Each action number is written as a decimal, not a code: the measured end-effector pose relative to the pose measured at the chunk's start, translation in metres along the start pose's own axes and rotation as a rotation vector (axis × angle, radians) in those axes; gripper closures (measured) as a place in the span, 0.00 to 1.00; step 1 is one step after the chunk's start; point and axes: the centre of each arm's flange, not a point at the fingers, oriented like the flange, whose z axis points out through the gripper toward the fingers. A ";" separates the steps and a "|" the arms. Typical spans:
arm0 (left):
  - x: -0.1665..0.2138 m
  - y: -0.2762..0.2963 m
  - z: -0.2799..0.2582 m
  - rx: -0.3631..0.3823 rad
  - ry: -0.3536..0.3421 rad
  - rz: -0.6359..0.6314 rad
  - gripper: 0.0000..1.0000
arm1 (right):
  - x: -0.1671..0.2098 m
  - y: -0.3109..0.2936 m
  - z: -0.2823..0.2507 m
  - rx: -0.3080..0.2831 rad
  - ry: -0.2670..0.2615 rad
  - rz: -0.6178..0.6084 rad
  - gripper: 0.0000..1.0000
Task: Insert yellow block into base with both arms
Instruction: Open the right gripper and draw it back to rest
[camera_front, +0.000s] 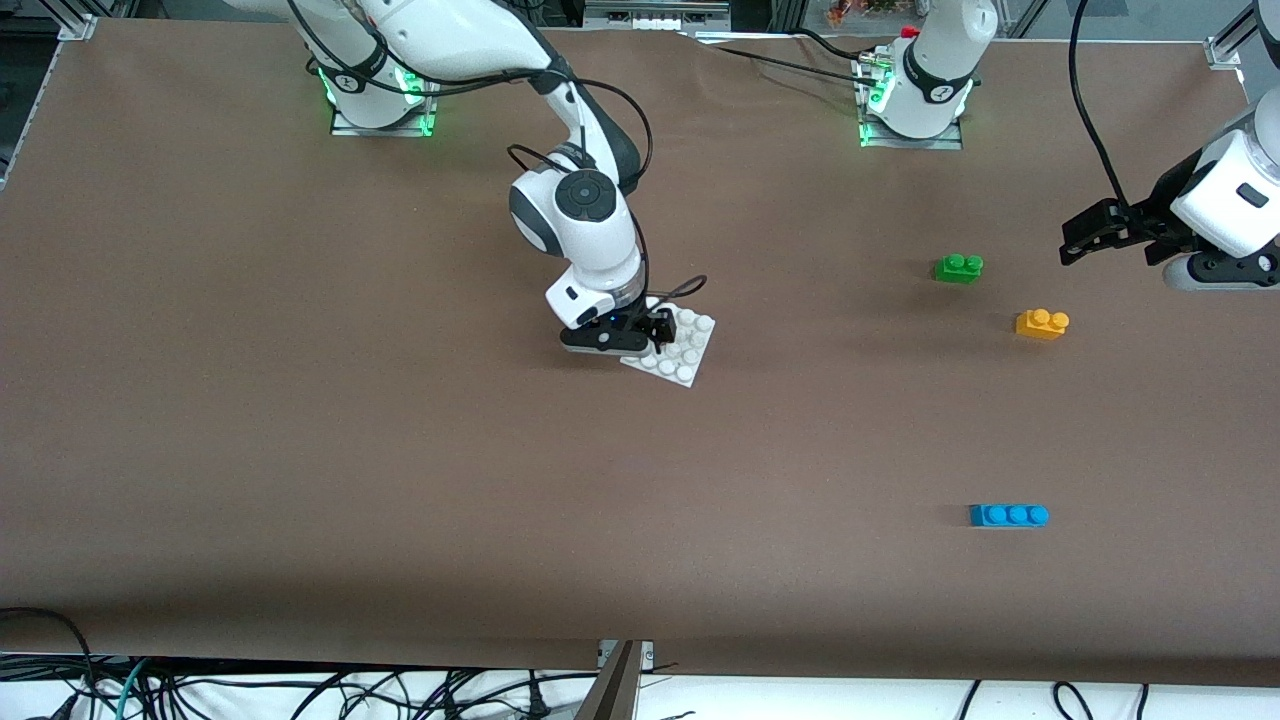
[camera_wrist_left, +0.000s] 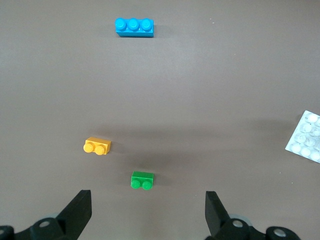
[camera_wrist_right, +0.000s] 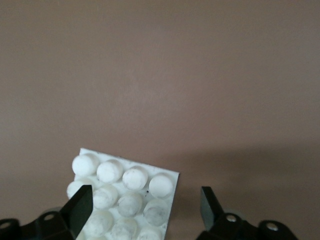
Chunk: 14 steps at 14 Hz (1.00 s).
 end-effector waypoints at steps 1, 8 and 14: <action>0.000 0.000 0.000 0.000 0.000 0.000 0.00 | 0.015 0.003 -0.024 -0.016 -0.008 0.016 0.01; 0.000 -0.002 0.000 0.000 0.000 -0.003 0.00 | 0.131 0.168 -0.200 -0.121 -0.180 -0.054 0.01; 0.000 -0.006 0.004 0.000 -0.022 -0.011 0.00 | 0.144 0.289 -0.289 -0.086 -0.244 -0.094 0.01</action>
